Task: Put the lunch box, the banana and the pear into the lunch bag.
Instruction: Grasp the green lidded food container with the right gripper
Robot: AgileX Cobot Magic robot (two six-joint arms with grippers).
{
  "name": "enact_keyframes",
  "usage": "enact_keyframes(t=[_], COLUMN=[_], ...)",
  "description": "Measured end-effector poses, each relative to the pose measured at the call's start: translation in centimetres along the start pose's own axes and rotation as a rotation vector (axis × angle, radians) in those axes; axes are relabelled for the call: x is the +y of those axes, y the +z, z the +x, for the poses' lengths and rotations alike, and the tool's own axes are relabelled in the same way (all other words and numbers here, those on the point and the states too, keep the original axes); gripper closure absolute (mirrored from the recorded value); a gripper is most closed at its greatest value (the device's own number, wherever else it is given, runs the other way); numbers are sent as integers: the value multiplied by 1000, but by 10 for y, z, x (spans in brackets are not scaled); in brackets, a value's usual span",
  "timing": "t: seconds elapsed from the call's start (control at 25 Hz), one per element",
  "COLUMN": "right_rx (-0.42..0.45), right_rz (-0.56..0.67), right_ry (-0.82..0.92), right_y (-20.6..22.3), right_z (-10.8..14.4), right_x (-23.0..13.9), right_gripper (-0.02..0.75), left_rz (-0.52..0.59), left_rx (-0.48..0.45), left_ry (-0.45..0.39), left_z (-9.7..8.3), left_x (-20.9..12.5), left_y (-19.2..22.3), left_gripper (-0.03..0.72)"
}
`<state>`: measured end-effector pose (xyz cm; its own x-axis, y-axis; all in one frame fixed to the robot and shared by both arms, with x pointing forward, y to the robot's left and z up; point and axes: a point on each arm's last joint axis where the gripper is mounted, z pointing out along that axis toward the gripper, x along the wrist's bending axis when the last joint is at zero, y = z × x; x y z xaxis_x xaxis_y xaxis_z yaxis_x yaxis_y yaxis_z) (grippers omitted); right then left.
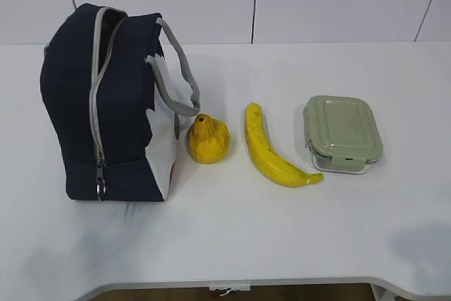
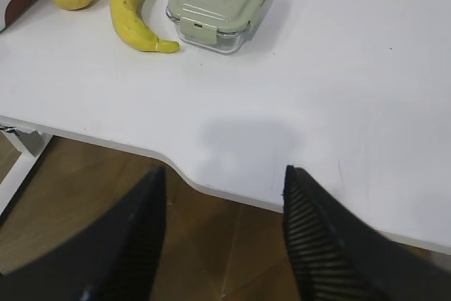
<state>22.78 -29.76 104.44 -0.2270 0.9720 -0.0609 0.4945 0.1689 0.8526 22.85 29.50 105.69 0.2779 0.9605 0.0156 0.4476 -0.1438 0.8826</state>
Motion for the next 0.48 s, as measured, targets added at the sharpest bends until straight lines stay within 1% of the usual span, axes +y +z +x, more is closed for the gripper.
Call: enact_keyframes(t=[0.2,0.24,0.48], right_rx=[-18,-30,-35], right_rz=[2,1,-4], right_ry=[4,14,76], right_y=[0,0,-1], right_z=[-2,-3,-3], right_x=[0,0,1], right_gripper=[303,303,303], left_rz=[0,0,0], left_rx=[0,0,0], left_ry=[0,0,0], left_z=[0,0,0], left_x=[0,0,0], left_y=[0,0,0], left_gripper=[454,454,454])
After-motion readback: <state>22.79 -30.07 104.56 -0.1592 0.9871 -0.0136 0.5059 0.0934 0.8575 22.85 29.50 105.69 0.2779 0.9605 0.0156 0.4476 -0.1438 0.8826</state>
